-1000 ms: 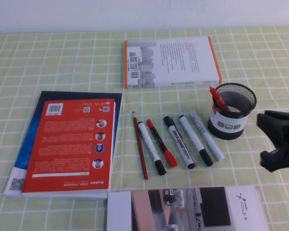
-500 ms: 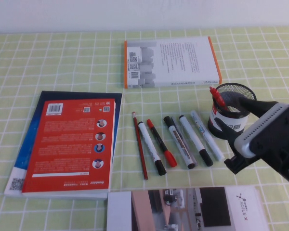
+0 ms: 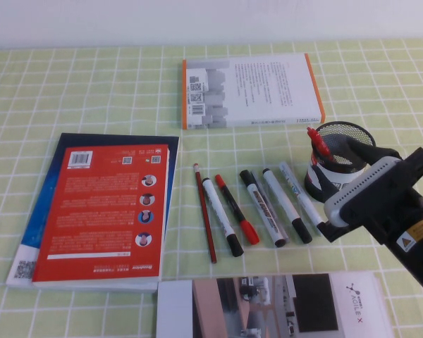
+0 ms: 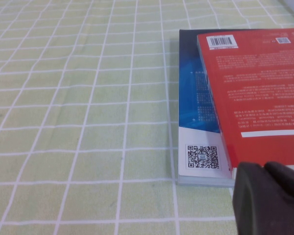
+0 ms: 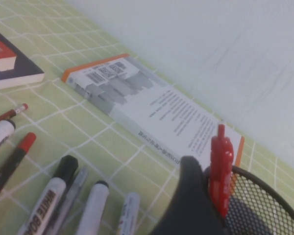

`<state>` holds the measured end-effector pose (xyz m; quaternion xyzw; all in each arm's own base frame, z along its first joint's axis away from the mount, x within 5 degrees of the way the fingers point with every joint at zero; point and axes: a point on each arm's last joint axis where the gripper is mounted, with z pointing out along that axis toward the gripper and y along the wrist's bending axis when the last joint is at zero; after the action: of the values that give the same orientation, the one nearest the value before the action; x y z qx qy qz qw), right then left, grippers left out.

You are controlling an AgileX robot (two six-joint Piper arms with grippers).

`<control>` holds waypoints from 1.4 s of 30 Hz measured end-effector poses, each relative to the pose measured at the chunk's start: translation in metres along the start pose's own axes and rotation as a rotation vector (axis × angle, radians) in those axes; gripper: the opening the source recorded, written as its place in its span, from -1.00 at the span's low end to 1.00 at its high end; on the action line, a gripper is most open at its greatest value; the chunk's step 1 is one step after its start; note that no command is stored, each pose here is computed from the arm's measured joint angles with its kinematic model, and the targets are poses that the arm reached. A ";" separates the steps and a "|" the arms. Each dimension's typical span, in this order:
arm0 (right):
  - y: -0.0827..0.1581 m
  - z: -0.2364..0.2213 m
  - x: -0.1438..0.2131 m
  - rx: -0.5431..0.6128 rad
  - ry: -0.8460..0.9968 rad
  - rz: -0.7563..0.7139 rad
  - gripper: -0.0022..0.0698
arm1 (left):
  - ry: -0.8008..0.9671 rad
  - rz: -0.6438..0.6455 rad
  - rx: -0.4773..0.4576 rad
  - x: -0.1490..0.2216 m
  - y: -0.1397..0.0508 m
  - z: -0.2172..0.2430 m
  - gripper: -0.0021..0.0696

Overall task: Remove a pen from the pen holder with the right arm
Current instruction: 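Take a marker out of the pen holder and lay it on the table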

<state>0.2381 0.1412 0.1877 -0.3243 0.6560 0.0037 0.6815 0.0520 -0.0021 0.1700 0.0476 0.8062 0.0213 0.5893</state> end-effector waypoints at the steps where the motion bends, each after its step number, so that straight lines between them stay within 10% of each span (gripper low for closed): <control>1: 0.000 0.002 -0.001 0.002 -0.004 0.000 0.24 | 0.000 0.000 0.000 0.000 0.000 0.000 -0.96; 42: -0.003 0.061 -0.010 0.031 0.057 0.035 0.16 | 0.000 0.000 0.000 0.000 0.000 0.000 -0.96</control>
<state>0.2926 0.1701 0.1936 -0.3021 0.6808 -0.0037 0.6672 0.0520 -0.0021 0.1700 0.0476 0.8062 0.0213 0.5893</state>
